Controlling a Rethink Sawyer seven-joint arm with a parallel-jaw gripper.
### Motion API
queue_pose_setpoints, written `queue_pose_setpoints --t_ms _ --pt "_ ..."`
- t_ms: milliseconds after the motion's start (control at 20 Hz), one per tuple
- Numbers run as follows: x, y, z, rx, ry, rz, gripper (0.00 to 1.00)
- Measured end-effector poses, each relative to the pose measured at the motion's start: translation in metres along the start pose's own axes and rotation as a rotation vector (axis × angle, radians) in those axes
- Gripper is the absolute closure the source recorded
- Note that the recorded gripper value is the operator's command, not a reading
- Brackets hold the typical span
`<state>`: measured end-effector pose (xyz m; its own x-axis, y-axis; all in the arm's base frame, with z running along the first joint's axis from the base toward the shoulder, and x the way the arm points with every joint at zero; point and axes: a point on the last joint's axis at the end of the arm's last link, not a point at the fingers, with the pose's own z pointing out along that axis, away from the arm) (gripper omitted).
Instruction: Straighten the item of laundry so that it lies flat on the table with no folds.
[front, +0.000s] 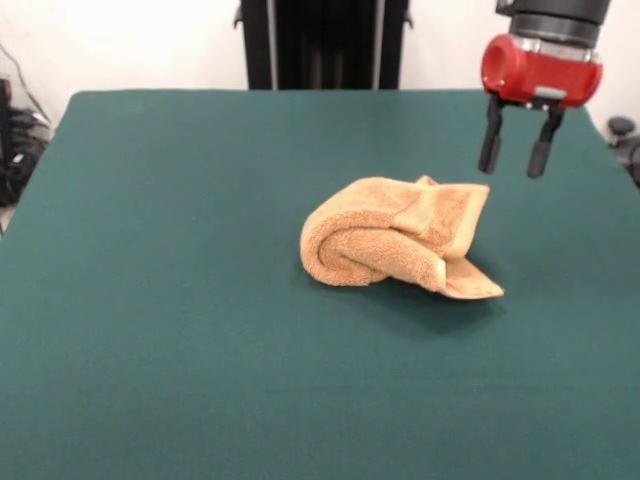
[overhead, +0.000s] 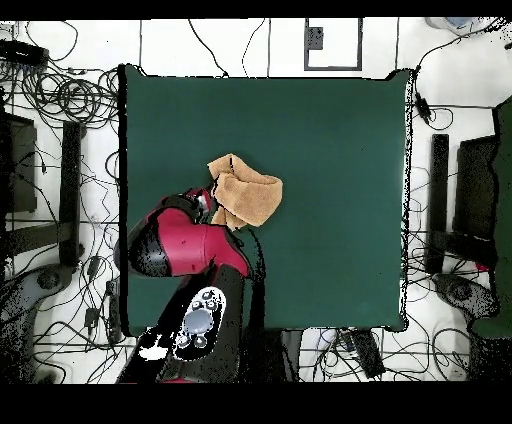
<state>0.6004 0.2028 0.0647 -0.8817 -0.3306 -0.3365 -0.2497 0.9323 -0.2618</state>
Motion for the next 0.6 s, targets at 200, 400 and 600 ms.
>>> queue_pose_setpoints --t_ms 200,400,600 --pt "-0.004 -0.002 0.012 0.005 -0.002 -0.003 0.0" --pt "-0.003 0.001 0.027 0.007 0.006 -0.014 0.0" --pt "0.005 0.005 0.043 0.01 0.025 -0.026 0.0"
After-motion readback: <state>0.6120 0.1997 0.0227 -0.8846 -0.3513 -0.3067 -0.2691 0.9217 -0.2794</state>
